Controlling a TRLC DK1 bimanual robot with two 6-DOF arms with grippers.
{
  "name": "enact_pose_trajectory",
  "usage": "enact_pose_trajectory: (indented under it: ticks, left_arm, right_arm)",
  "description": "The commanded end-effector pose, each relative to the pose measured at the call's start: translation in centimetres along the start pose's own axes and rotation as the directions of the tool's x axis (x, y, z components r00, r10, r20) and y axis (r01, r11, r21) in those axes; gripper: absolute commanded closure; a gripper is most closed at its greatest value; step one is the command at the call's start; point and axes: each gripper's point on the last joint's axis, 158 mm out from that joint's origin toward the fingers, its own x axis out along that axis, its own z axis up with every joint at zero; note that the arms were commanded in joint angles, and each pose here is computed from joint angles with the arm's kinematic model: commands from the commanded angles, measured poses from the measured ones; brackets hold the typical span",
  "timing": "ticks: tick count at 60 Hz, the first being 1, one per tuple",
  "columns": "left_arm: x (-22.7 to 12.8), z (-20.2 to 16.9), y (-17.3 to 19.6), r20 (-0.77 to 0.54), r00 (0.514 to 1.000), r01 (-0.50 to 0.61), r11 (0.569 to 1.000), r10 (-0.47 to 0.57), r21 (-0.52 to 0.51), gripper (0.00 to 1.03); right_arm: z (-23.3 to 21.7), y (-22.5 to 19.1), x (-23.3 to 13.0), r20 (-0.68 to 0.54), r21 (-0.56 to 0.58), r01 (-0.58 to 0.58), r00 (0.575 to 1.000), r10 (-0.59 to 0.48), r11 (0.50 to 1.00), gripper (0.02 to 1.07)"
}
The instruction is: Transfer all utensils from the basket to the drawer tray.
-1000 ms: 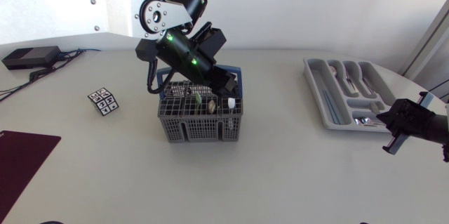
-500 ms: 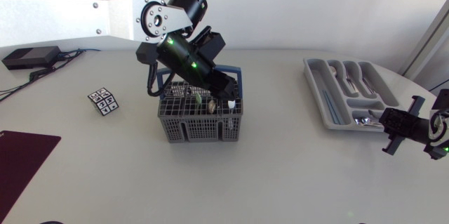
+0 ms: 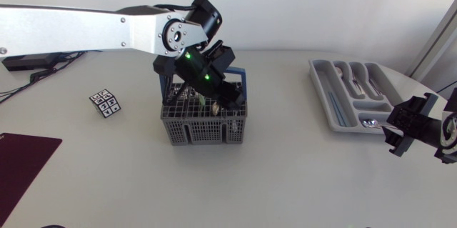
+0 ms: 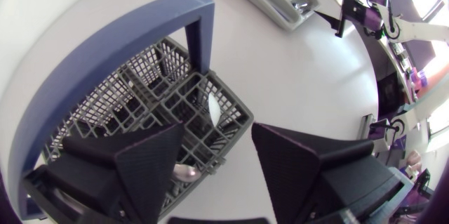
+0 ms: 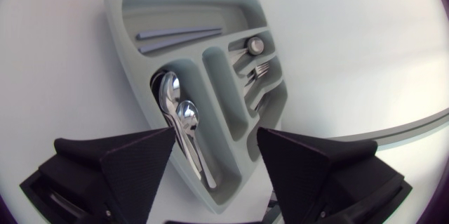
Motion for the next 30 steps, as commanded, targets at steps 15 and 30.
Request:
enact_pose_trajectory:
  ticks: [15, 30]
  left_arm:
    - [1.7, 1.2, 0.6, 0.015, 0.999, -0.034, 0.998, 0.035, -0.049, 0.51]
    - [2.0, 1.9, 0.6, 0.045, 0.998, -0.044, 0.997, 0.047, -0.057, 0.83]
  right_arm:
    - [5.7, 2.2, -4.2, 0.090, 0.023, -0.030, 0.996, 0.028, 0.999, 0.06]
    - [8.2, 3.2, -6.0, 0.137, 0.019, -0.041, 0.990, 0.038, 0.999, 0.06]
